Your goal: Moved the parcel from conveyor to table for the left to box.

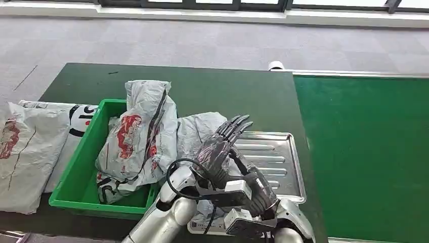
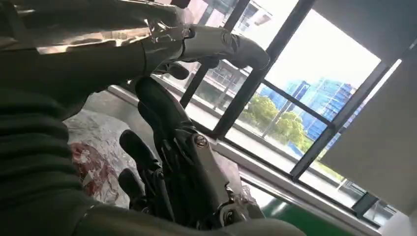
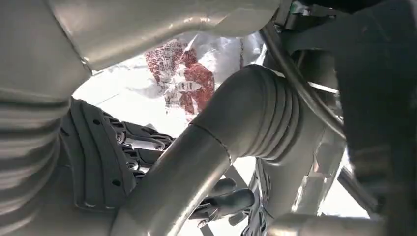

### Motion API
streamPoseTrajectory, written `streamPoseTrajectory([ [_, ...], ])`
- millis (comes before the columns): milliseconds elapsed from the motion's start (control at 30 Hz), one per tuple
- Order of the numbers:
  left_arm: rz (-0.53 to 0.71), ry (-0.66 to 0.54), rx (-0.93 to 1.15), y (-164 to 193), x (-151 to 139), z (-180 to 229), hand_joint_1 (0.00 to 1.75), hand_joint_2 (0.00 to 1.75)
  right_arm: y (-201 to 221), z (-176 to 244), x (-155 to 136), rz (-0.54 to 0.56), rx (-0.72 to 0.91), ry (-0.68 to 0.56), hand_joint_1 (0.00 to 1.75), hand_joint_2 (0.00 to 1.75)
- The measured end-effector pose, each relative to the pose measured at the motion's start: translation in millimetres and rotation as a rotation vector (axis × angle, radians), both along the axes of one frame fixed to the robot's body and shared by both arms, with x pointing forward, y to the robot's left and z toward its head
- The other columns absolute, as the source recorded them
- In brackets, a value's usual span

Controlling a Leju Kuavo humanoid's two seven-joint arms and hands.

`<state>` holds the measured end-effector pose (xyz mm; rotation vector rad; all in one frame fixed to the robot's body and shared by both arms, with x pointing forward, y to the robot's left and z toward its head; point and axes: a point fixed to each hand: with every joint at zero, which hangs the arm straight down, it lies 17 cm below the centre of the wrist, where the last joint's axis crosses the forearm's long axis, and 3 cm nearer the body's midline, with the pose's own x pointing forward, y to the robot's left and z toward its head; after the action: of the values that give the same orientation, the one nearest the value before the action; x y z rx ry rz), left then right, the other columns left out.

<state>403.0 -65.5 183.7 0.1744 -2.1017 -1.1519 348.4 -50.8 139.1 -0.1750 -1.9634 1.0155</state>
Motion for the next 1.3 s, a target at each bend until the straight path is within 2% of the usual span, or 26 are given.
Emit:
streamPoseTrajectory([
  [233,-0.065,0.019,0.001,-12.2,1.8,-3.7,0.00,1.75,-44.8,39.0,5.2,-0.124,0.213,-0.074,0.00,1.75],
  [567,-0.094,0.056,0.015,-18.1,6.9,-18.1,0.00,1.75,-71.4,54.1,-0.5,-0.165,0.285,-0.130,0.00,1.75],
  [667,-0.084,0.058,0.009,-19.2,10.2,-16.1,0.00,1.75,-93.2,76.6,-12.9,-0.237,0.341,-0.269,0.00,1.75],
  [733,-0.073,0.056,0.015,-17.7,14.4,-15.9,0.00,1.75,-126.5,116.8,-27.9,-0.362,0.416,-0.456,0.00,1.75],
  [800,-0.060,0.099,0.042,-11.4,11.6,-38.6,0.00,1.75,-156.7,152.3,-45.6,-0.498,0.479,-0.611,0.00,1.75],
  [833,-0.058,0.109,0.044,-11.4,9.2,-43.4,0.00,1.75,-167.8,163.3,-53.6,-0.540,0.504,-0.652,0.00,1.75],
  [1033,-0.005,0.137,0.101,-7.4,8.5,-62.1,0.00,1.75,-183.2,197.6,-73.0,-0.572,0.563,-0.749,0.00,1.75],
  [1167,0.073,0.139,0.199,1.5,16.6,-79.0,0.00,1.75,-183.5,211.8,-74.6,-0.567,0.577,-0.794,0.00,1.75],
  [1300,0.089,0.148,0.227,4.4,19.5,-86.4,0.00,1.75,-183.3,219.3,-75.9,-0.563,0.580,-0.819,0.00,1.75],
])
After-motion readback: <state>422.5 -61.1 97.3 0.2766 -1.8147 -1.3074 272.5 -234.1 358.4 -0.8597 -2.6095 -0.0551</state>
